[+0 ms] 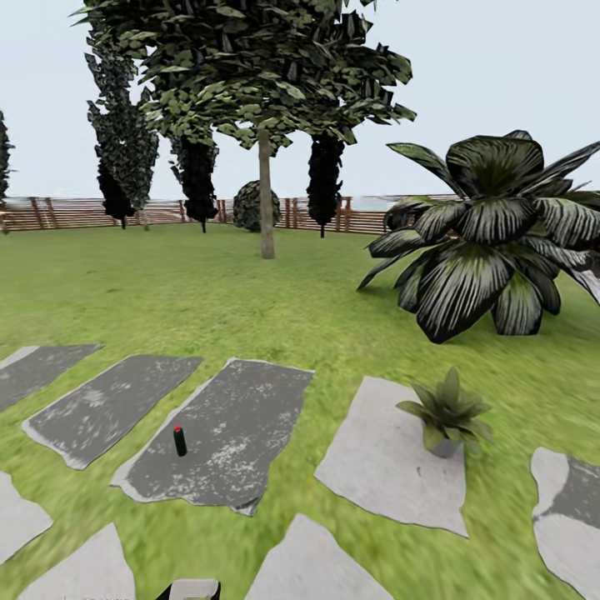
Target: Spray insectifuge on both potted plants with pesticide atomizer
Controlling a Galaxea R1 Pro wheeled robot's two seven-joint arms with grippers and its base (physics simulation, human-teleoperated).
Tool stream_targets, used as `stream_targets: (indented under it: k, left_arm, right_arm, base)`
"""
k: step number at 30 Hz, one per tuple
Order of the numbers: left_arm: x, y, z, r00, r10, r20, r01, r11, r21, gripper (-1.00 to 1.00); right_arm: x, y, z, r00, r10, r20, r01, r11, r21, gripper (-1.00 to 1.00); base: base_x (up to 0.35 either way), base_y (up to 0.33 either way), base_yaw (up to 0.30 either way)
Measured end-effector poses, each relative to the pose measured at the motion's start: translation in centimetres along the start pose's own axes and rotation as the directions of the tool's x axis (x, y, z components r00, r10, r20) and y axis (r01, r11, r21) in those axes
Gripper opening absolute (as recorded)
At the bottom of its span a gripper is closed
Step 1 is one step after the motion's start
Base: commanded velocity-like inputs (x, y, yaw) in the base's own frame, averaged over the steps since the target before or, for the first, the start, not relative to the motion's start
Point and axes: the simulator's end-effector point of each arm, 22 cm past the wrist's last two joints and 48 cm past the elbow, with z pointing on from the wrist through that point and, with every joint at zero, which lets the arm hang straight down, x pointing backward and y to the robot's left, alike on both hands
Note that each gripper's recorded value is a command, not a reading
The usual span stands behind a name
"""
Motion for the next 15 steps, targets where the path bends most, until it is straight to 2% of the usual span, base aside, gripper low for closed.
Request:
stream_targets:
  k: [11,15]
  left_arm:
    - [0.0,0.02,0.0,1.0,-0.001,0.0,0.001,1.0,-0.001,1.0]
    - [0.0,0.02,0.0,1.0,-0.001,0.0,0.001,1.0,-0.001,1.0]
  right_arm:
    - [0.0,0.0,0.0,1.0,0.0,0.0,0.0,1.0,0.0,1.0]
    - [0.01,0.0,0.0,1.0,0.0,0.0,0.0,1.0,0.0,1.0]
  base:
    - [0.157,-0.265,0.244]
    - [0.111,-0.187,0.244]
